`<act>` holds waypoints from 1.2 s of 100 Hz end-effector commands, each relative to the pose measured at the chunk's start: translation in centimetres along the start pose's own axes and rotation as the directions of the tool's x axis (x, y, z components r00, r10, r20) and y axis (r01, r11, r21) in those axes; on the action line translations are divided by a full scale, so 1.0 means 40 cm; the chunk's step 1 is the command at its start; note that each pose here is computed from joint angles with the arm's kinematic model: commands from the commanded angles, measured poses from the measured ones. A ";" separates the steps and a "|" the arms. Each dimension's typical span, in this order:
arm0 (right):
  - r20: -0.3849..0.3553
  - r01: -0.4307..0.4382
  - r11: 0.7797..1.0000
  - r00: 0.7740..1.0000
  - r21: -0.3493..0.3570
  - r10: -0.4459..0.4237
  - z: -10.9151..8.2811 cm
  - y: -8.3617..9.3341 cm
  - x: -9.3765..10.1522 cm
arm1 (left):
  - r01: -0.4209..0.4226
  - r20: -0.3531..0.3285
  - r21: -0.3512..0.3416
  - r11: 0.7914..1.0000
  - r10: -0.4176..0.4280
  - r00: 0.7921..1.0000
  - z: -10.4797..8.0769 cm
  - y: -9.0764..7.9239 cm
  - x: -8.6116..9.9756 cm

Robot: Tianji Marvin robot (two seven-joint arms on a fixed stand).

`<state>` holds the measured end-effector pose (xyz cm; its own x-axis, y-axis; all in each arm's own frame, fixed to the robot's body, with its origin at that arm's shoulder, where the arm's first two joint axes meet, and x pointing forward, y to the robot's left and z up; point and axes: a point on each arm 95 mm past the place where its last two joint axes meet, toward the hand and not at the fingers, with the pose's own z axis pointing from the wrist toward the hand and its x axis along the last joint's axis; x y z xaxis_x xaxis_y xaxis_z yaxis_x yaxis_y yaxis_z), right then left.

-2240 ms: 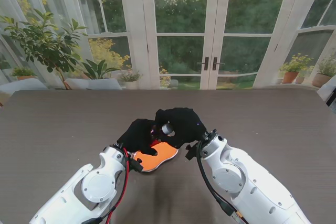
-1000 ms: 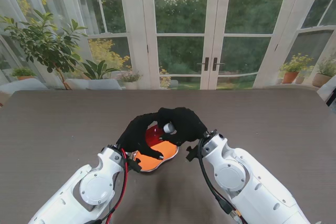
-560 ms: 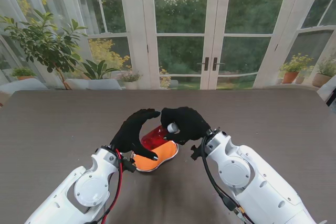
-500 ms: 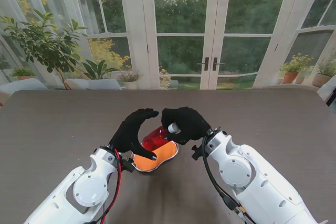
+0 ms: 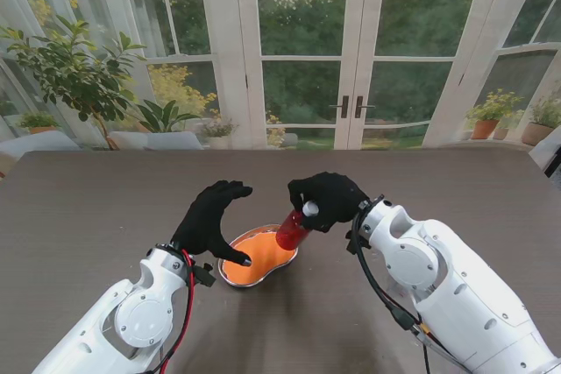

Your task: Collect the cotton balls from the tray into a sample bottle

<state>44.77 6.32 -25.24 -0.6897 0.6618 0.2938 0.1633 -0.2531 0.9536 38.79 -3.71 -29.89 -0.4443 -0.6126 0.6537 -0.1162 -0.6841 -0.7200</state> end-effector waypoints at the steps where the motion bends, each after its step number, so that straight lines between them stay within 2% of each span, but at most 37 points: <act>1: 0.028 0.026 0.999 0.999 0.023 -0.026 -0.002 0.014 -0.024 | -0.016 0.000 -0.027 1.000 0.016 1.000 -0.004 0.001 0.002; 26: 0.067 0.124 0.980 0.988 0.157 -0.136 0.000 0.014 -0.078 | -0.033 0.009 -0.030 0.999 0.033 0.999 -0.013 -0.005 -0.002; 55: 0.078 0.176 0.943 0.976 0.282 -0.205 0.001 -0.011 -0.122 | -0.034 0.023 -0.025 0.999 0.035 0.999 -0.024 -0.011 -0.004; 88: 0.095 0.178 0.922 0.970 0.343 -0.223 0.001 -0.041 -0.154 | -0.030 0.029 -0.026 0.999 0.030 0.999 -0.028 -0.012 -0.003; 120: 0.111 0.165 0.919 0.970 0.357 -0.217 -0.006 -0.055 -0.174 | -0.026 0.030 -0.034 0.999 0.027 0.999 -0.030 -0.009 -0.003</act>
<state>49.09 2.33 -28.94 -0.6278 0.7736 0.0858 0.2741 0.1165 0.9546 37.92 -2.72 -29.96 -0.4201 -0.6458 0.6376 -0.1160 -0.6586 -0.7435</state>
